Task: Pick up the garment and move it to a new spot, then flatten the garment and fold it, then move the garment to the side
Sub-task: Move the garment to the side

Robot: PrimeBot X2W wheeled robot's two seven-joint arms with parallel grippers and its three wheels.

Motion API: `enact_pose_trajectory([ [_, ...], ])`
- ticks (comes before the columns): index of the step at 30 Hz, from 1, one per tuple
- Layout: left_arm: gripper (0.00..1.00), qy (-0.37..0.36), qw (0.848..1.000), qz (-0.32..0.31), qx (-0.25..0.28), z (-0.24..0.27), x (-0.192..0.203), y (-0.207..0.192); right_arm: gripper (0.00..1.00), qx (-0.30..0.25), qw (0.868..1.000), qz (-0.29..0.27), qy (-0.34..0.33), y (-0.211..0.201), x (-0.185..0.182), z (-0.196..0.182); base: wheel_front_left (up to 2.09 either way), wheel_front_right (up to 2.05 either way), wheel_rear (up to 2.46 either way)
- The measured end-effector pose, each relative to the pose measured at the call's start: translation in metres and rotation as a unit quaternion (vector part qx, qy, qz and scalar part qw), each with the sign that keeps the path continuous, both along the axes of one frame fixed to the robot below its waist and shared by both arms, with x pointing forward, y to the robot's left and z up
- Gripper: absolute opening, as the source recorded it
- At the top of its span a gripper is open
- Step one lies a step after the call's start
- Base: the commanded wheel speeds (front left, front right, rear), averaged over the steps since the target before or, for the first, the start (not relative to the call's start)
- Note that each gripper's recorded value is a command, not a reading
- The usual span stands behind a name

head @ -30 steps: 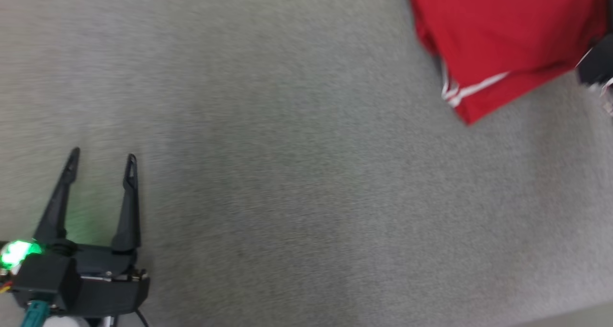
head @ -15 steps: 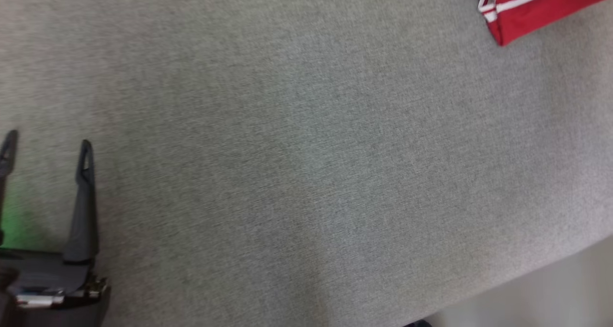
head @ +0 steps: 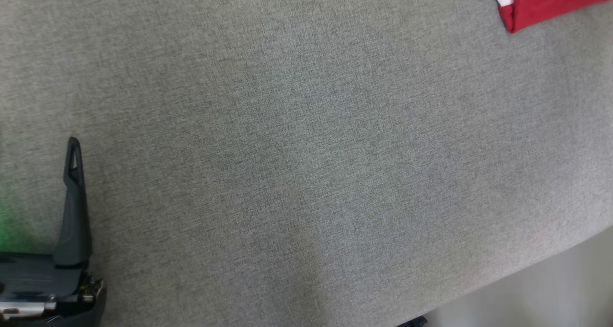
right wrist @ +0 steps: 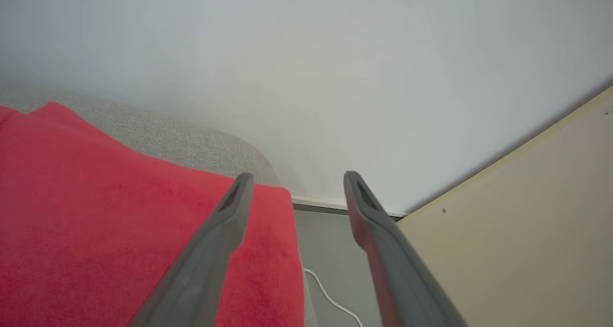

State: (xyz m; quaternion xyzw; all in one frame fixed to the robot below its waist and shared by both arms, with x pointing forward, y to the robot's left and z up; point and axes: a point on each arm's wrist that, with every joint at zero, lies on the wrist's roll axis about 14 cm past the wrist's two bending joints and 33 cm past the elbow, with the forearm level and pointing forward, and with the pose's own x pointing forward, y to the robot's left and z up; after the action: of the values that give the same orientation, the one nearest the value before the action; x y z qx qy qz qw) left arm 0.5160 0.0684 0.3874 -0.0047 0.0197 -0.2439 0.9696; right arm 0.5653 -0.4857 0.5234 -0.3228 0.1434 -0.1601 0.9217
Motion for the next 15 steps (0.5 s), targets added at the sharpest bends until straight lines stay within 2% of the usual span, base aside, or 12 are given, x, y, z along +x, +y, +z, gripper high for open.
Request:
enact_pose_trajectory([
  [4,1.00,-0.003,1.000,0.010,-0.005,0.005,-0.002,0.003,1.00,-0.007,1.000,0.015,-0.019,0.008,0.005,0.016,0.00,0.00,0.00],
  [8,1.00,-0.008,0.999,0.029,-0.020,0.013,-0.006,0.006,1.00,-0.001,0.997,0.042,-0.067,0.027,0.008,0.043,0.00,0.00,0.00],
  [15,1.00,0.010,0.997,0.067,-0.037,0.020,-0.025,0.019,1.00,0.026,0.989,0.078,-0.125,0.055,-0.005,0.073,0.00,0.00,0.00],
])
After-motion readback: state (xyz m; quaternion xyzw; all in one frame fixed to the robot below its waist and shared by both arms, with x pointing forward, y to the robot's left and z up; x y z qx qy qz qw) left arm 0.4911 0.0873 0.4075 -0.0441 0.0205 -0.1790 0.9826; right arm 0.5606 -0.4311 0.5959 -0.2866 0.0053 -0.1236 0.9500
